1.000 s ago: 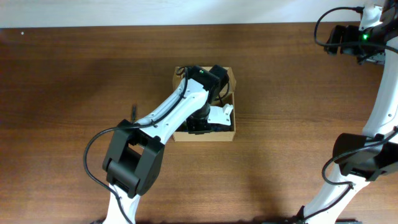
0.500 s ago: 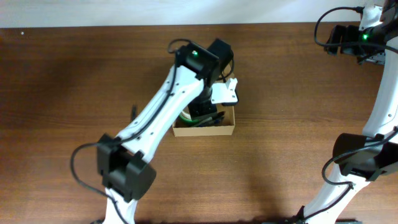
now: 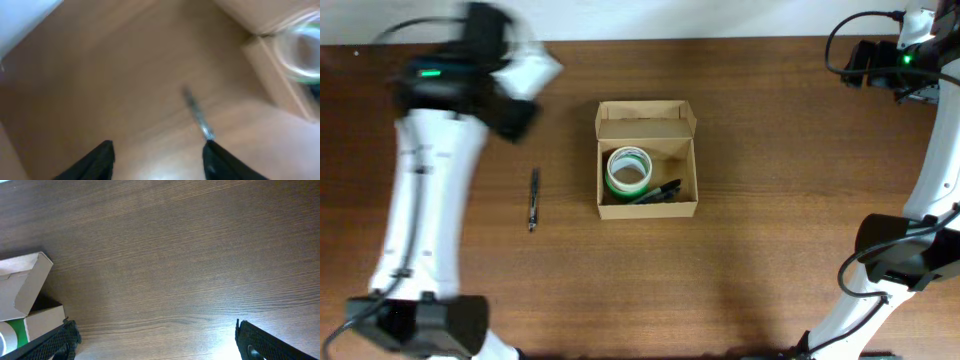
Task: Pack container
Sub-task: 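Move the left gripper to the grey pen and grasp it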
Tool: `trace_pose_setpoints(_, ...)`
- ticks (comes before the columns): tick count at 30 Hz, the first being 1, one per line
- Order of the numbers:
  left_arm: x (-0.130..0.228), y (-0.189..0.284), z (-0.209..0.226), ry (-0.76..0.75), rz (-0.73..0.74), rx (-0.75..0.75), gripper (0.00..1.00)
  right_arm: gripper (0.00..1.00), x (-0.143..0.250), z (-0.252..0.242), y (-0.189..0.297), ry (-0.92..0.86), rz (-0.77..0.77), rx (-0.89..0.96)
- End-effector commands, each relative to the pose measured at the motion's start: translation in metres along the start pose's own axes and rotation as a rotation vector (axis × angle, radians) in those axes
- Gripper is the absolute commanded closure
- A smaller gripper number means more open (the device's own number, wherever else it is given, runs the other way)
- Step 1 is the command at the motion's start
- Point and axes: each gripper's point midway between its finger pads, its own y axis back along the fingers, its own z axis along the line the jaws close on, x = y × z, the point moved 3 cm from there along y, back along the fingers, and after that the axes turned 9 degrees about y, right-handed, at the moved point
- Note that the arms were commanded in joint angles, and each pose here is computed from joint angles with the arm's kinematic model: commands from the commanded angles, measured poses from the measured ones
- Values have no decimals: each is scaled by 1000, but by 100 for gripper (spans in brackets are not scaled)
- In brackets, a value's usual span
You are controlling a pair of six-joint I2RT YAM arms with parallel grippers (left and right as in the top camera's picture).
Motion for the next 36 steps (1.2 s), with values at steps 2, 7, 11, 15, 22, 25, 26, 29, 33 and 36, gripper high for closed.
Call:
trace_pose_setpoints(2, 51, -60, 22, 287, 109, 176, 37, 1, -1, -1, 3, -12, -9, -1)
trace_pose_setpoints(7, 91, -118, 14, 379, 240, 213, 44, 1, -1, -1, 3, -12, -9, -1)
trace_pose_setpoints(11, 100, -143, -2, 337, 301, 207, 47, 1, -1, -1, 3, -12, -10, -2)
trace_pose_setpoints(15, 104, -165, -17, 342, 341, 226, 47, 1, -1, -1, 3, -12, -9, -1)
trace_pose_setpoints(22, 109, -195, -37, 301, 403, 252, 49, 1, -1, -1, 3, -12, -9, -1)
trace_pose_setpoints(25, 110, -204, -44, 287, 416, 259, 51, 1, -1, -1, 3, -12, -9, -1)
trace_pose_setpoints(26, 110, -206, -46, 281, 421, 261, 52, 1, -1, -1, 3, -12, -9, -1)
trace_pose_setpoints(29, 111, -211, -48, 302, 437, 220, 57, 1, -1, -1, 3, -12, -9, -1)
trace_pose_setpoints(33, 104, -217, -46, 385, 412, 172, 57, 1, -1, -1, 3, -12, -9, -1)
trace_pose_setpoints(36, 103, -217, -47, 384, 409, 170, 57, 1, -1, -1, 3, -12, -9, -1)
